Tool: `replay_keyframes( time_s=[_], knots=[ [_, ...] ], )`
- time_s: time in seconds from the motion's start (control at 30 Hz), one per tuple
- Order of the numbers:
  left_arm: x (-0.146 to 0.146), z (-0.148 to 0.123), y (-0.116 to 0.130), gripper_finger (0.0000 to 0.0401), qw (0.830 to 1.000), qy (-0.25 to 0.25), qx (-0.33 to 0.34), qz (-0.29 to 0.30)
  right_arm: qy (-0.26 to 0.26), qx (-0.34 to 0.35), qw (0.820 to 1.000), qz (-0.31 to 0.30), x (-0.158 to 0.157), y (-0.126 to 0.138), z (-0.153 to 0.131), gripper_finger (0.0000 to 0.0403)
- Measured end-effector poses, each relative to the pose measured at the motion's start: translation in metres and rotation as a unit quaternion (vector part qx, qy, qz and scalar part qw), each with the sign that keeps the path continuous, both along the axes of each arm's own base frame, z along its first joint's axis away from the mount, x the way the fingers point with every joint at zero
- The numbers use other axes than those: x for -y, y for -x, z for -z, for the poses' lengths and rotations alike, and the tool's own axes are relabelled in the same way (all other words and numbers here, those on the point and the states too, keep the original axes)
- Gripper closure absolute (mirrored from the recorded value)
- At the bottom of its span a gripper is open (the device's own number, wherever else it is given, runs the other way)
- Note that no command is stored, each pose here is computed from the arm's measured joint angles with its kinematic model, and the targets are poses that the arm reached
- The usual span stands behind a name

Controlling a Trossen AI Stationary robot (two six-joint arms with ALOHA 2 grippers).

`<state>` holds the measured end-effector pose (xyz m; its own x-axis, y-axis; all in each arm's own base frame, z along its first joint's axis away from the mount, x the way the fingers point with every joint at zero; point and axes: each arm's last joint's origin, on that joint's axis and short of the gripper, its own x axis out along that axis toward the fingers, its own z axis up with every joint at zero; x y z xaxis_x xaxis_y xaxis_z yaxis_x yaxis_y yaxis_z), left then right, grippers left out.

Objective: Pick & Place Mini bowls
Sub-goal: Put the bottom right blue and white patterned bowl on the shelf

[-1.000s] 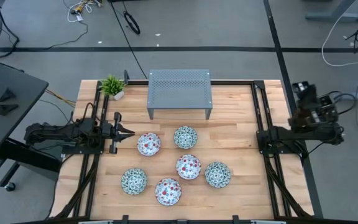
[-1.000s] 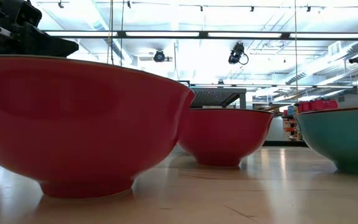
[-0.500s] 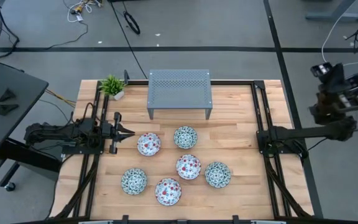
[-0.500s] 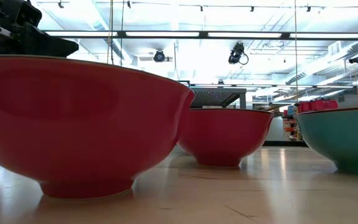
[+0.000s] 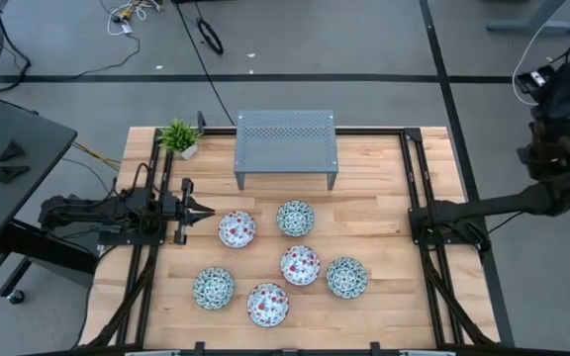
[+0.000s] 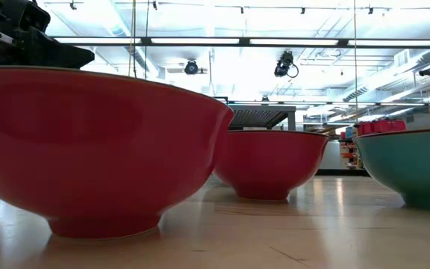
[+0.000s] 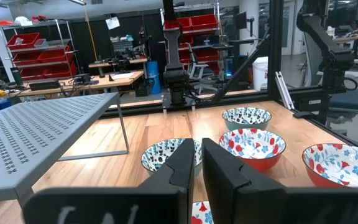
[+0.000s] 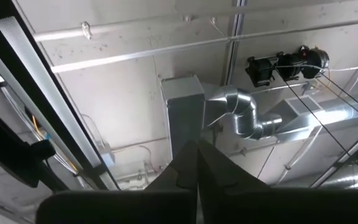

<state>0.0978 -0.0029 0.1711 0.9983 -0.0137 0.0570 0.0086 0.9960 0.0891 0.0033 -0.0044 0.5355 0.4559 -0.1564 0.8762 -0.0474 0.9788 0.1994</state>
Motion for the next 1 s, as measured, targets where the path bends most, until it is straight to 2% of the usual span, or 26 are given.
replay_keyframes(
  time_s=[0.33, 0.57, 0.77, 1.0],
  knots=[
    [0.0, 0.0, 0.0, 0.0364, 1.0, 0.0, 0.0, 0.0, 0.002, -0.097, 0.995, -0.003, 0.0, -0.02, -0.04, 0.0399],
    [0.0, 0.0, 0.0, 0.0364, 1.0, 0.0, 0.0, 0.0, -0.007, -0.207, 0.978, -0.013, 0.0, -0.034, -0.047, 0.0399],
    [0.0, 0.0, 0.0, 0.0364, 1.0, 0.0, 0.0, 0.0, -0.008, -0.303, 0.951, -0.055, -0.001, -0.049, -0.037, 0.0399],
    [0.0, 0.0, 0.0, 0.0364, 1.0, 0.0, 0.0, 0.0, -0.007, -0.426, 0.898, -0.11, -0.004, -0.067, -0.013, 0.0399]
  ],
)
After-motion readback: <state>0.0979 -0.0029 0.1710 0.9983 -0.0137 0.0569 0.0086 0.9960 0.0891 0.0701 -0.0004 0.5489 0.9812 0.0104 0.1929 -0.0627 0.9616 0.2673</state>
